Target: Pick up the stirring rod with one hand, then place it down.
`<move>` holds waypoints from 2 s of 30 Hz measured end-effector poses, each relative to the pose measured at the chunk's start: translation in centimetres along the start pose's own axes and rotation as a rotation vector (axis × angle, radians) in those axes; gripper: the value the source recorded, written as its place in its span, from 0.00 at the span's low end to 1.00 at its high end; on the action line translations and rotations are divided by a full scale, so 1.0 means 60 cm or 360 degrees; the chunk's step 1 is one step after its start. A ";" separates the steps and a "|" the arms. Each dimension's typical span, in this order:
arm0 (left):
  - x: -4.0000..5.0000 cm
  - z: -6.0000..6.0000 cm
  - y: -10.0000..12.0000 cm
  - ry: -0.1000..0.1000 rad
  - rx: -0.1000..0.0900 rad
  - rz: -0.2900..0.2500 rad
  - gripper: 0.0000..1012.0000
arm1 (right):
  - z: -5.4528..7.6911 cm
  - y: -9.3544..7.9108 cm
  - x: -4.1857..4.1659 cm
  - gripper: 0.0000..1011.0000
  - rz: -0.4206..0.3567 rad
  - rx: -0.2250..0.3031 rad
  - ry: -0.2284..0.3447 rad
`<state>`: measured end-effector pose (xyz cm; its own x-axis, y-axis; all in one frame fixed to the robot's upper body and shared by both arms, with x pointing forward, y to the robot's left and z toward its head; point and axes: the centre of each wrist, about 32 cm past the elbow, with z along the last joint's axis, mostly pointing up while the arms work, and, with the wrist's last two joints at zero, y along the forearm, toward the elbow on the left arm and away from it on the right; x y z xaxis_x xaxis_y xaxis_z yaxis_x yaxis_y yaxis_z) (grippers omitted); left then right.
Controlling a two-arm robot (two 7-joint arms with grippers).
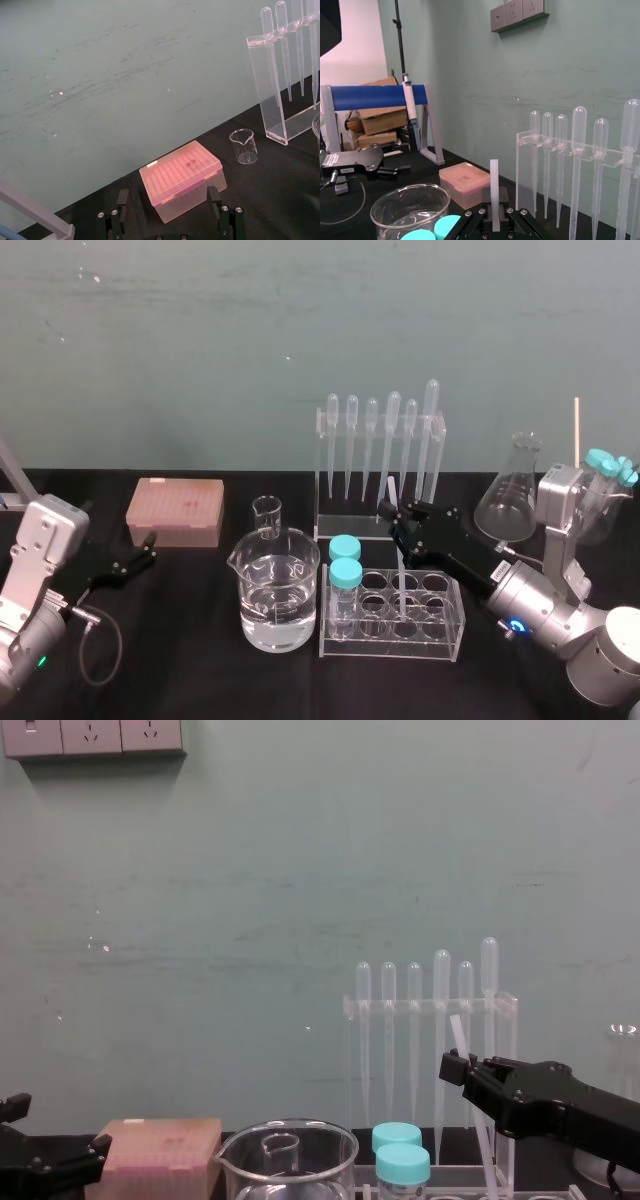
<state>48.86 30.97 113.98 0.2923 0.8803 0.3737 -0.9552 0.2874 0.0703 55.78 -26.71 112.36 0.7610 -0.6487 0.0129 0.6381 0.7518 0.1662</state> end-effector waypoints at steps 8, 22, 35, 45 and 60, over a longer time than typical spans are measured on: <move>0.000 0.000 0.000 0.0000 0.0000 0.0000 0.99 | 0.000 0.000 0.000 0.07 0.0000 0.0001 0.0000; 0.000 0.000 0.000 0.0000 0.0000 0.0000 0.99 | 0.002 0.000 0.001 0.38 0.0001 0.0004 -0.0002; 0.000 0.000 0.000 0.0000 0.0000 0.0000 0.99 | 0.002 0.000 0.001 0.80 0.0001 0.0006 -0.0003; 0.000 0.000 0.000 0.0000 0.0000 0.0000 0.99 | 0.013 -0.023 -0.015 0.99 -0.0188 0.0025 -0.0053; 0.000 0.000 0.000 0.0000 0.0000 0.0000 0.99 | -0.021 -0.088 -0.023 0.99 -0.0941 -0.0239 -0.0226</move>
<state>48.86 30.97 113.98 0.2923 0.8803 0.3737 -0.9552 0.2874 0.0702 51.50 -29.62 110.24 0.2578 -0.9616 0.0940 0.9638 0.2628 0.0449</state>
